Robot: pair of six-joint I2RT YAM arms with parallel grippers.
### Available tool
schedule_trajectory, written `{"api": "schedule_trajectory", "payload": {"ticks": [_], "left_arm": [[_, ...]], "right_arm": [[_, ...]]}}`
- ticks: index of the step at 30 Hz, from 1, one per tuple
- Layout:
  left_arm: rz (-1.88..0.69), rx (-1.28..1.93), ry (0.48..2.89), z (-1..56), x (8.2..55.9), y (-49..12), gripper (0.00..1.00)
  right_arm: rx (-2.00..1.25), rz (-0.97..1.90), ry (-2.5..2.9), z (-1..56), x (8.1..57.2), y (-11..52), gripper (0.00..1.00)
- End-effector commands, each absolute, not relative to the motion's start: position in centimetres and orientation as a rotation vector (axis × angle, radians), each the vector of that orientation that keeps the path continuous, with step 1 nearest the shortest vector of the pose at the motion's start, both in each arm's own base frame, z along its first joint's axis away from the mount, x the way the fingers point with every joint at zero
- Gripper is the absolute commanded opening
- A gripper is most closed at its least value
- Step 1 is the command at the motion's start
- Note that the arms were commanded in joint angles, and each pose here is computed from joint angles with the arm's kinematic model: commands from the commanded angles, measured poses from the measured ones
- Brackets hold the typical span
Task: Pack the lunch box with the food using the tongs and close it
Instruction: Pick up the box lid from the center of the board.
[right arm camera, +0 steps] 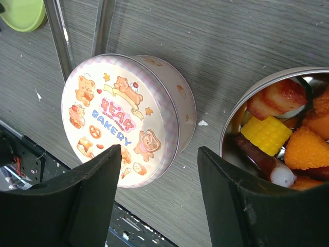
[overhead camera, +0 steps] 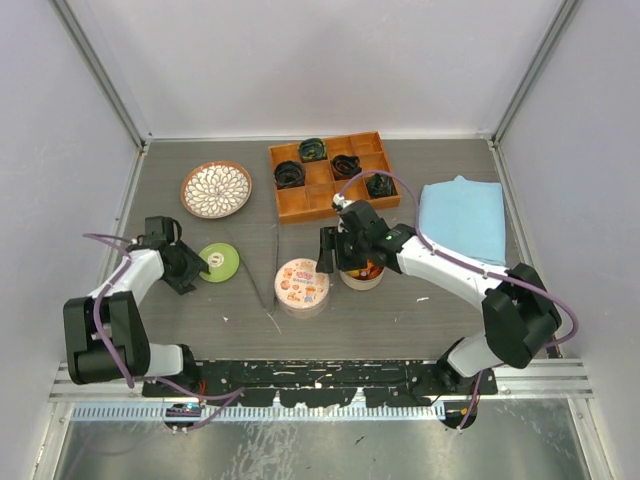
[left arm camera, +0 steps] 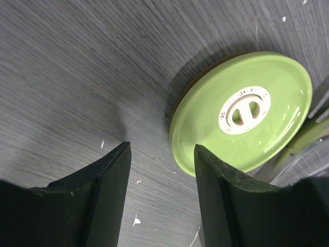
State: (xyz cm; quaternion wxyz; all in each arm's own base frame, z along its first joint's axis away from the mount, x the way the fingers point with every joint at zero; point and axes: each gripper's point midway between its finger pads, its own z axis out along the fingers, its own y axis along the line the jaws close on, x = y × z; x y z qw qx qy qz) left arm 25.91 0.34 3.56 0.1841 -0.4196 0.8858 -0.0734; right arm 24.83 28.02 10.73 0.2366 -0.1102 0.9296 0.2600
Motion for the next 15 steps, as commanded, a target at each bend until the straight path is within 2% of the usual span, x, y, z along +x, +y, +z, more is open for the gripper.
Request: {"api": "schedule_trajectory", "payload": {"ticks": [1,10,15], "left_arm": [[-0.243,-1.134,2.432,3.3,28.6,0.7,0.51],[-0.233,-1.15,2.501,0.9,27.5,0.4,0.28],[-0.218,-1.163,2.499,0.3,26.4,0.4,0.09]], "right_arm": [[-0.28,0.76,2.438,13.8,26.0,28.5,0.66],[-0.26,0.746,2.451,13.4,25.9,28.1,0.66],[-0.255,0.726,2.449,13.5,26.1,27.7,0.66]]}}
